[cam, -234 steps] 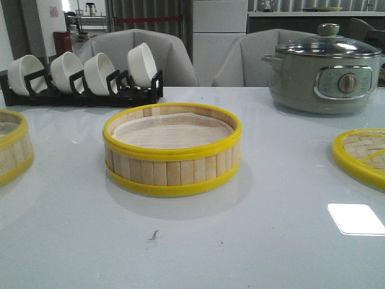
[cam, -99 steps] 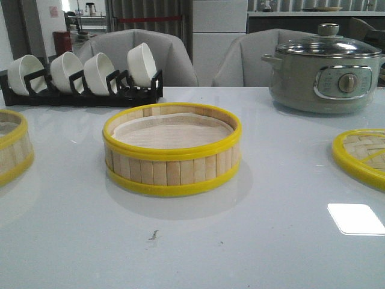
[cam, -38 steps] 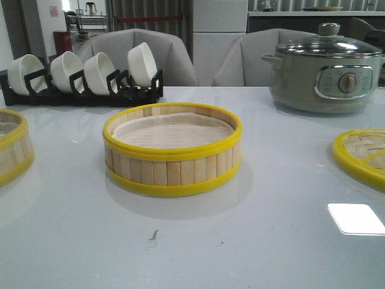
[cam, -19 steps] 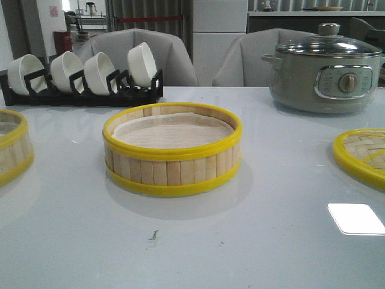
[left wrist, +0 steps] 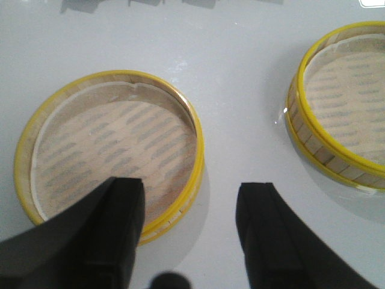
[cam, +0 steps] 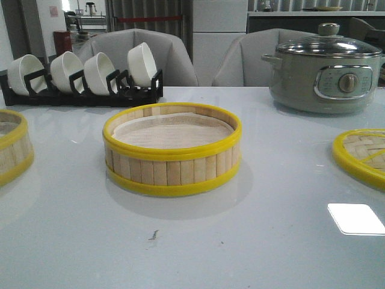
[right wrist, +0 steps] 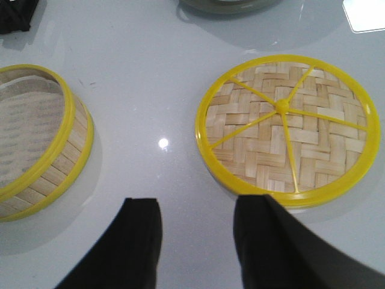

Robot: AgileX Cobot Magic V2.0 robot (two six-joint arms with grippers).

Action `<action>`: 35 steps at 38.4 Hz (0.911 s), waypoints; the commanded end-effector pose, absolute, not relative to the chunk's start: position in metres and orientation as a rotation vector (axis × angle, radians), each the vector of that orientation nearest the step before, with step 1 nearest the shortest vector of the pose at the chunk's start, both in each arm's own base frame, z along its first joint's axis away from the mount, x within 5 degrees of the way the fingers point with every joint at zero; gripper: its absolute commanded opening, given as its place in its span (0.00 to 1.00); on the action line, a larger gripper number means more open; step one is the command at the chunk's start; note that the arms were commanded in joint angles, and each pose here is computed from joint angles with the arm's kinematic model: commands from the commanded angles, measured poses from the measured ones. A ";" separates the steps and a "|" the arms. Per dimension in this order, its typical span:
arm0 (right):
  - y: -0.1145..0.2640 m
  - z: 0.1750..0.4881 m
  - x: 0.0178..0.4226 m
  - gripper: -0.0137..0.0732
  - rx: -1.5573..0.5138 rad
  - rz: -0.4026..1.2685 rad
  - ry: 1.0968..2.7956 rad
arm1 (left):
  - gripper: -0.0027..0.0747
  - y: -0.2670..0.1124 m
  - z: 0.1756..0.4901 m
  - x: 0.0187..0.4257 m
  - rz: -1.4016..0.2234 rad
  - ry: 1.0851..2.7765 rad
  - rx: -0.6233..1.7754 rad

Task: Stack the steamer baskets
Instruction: 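Lower the left gripper onto the yellow rim of the nearby steamer basket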

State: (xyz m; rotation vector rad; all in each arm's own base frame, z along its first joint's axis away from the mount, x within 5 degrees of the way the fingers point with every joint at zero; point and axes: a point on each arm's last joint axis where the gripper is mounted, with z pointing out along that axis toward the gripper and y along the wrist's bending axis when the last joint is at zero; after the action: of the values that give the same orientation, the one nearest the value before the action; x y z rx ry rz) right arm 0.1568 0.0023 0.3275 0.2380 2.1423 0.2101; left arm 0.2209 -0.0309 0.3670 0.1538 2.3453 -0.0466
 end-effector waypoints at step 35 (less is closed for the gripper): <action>0.002 0.345 0.160 0.63 0.230 0.216 2.042 | 0.59 -0.060 0.237 0.377 -0.086 2.535 0.148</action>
State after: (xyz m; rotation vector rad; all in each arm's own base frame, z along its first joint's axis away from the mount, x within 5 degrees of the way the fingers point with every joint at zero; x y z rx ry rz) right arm 0.1572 0.0029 0.3274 0.2439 2.1428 0.2221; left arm 0.3677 -0.0555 0.2132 0.1576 2.6423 -0.0605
